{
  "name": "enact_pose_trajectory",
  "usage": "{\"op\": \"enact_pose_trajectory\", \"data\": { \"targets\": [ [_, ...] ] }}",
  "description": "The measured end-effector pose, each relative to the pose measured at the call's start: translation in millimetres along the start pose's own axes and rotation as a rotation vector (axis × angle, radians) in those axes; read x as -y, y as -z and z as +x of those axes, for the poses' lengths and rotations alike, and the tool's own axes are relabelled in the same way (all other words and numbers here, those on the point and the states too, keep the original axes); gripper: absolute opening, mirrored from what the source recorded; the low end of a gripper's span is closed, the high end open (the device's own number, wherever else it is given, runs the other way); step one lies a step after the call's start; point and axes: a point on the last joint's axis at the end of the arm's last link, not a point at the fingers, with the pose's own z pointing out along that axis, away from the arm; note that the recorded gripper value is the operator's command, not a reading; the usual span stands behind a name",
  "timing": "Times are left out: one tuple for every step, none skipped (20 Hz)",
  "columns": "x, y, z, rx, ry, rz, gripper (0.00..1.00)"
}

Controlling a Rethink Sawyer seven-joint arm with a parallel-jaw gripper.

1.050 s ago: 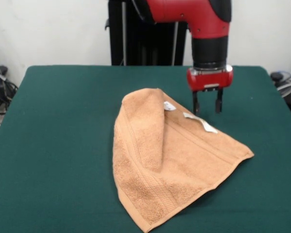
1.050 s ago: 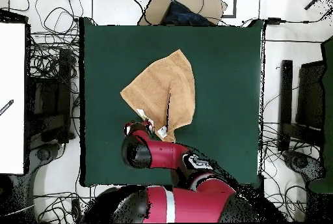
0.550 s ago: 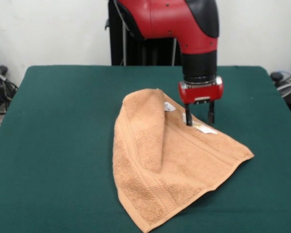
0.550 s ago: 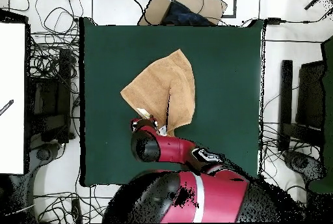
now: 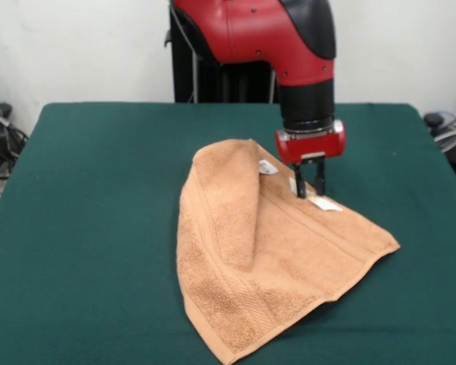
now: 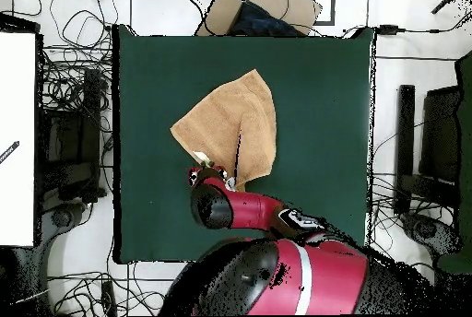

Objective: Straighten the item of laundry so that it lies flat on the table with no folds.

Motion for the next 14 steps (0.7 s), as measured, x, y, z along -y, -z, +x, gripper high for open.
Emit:
{"op": "enact_pose_trajectory", "data": {
  "targets": [
    [1.6,-1.5,-0.8,0.002,-0.002,0.000,0.00],
    [1.6,-1.5,-0.7,0.002,-0.001,0.000,0.00],
    [1.5,-1.4,-0.7,0.002,0.000,0.000,0.00],
    [1.4,-1.4,-0.7,0.002,0.001,0.000,0.00],
    [1.4,-1.4,-0.6,0.003,0.001,0.000,0.00],
    [1.3,-1.3,-0.6,0.003,0.002,0.000,0.00],
    [1.3,-1.4,-0.6,0.003,0.002,0.000,0.00],
    [1.4,-1.3,-0.6,0.003,0.002,0.000,0.00],
    [1.4,-1.4,-0.7,0.003,0.002,0.000,0.00],
    [1.2,-1.3,-0.7,0.003,0.003,0.000,0.00],
    [1.0,-1.2,-0.7,0.003,0.004,0.000,0.00],
    [1.0,-1.2,-0.8,0.003,0.004,0.001,0.00],
    [0.7,-1.0,-0.9,0.003,0.006,0.002,0.00],
    [0.3,-0.7,-1.0,0.003,0.008,0.003,0.00]
  ]
}}
